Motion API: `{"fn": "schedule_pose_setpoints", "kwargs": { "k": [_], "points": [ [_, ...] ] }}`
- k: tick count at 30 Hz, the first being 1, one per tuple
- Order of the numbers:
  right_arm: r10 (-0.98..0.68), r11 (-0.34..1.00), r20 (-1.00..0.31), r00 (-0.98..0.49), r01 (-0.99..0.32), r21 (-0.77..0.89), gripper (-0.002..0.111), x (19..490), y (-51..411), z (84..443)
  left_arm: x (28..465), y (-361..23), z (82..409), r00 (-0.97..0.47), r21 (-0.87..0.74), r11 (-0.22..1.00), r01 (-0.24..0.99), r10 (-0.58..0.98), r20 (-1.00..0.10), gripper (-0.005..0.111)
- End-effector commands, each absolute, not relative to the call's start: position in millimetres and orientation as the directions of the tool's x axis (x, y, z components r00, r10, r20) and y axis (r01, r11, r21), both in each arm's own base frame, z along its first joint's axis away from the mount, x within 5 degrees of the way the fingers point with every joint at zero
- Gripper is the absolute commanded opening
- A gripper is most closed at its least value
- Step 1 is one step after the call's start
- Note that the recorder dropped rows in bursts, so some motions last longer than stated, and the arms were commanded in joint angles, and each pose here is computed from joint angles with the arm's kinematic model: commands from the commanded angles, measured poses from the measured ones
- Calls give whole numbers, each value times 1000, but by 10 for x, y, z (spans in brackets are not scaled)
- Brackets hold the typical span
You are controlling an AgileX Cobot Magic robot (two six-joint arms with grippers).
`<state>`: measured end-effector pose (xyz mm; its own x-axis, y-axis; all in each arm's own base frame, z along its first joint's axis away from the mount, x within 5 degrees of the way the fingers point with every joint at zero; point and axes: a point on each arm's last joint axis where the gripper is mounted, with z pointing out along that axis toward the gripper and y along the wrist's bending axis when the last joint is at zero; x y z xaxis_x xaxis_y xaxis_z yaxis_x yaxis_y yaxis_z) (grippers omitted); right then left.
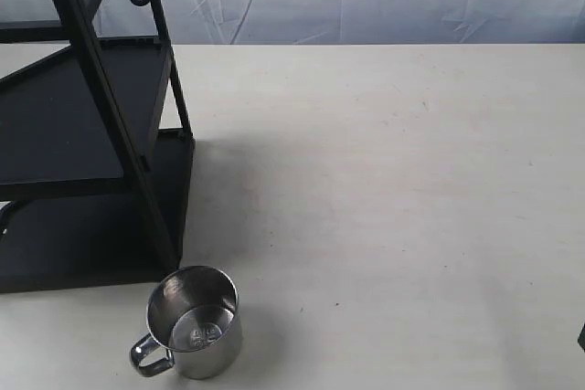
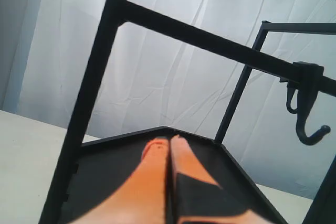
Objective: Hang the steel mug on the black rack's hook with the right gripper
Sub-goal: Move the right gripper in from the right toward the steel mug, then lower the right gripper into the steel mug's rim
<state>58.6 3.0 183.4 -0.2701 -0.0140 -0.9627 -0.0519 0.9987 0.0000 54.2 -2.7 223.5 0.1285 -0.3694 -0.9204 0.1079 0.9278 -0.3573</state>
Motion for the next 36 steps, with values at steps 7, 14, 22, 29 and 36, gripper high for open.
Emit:
{"fn": "schedule_pose_setpoints", "kwargs": {
  "k": [7,14,22,29,36],
  "points": [
    [238,971,-970,58,-55,234,-1,614,22,2135,545,-29,2237,123,-354,929,108,-365,-923,0],
    [919,386,-367,145,-141,912,-1,599,-86,2241,545,-29,2237,123,-354,929,108,-365,-923,0],
    [830,546,-544,-120,-22,838,-1,689,92,2540,545,-29,2237,123,-354,929,108,-365,-923,0],
    [248,924,-729,-637,-69,375,-1,1432,303,3158,545,-29,2237,123,-354,929,108,-365,-923,0],
    [-227,874,-456,-861,-386,295,-1,2218,1215,2919,545,-29,2237,123,-354,929,108,-365,-923,0]
  ]
}}
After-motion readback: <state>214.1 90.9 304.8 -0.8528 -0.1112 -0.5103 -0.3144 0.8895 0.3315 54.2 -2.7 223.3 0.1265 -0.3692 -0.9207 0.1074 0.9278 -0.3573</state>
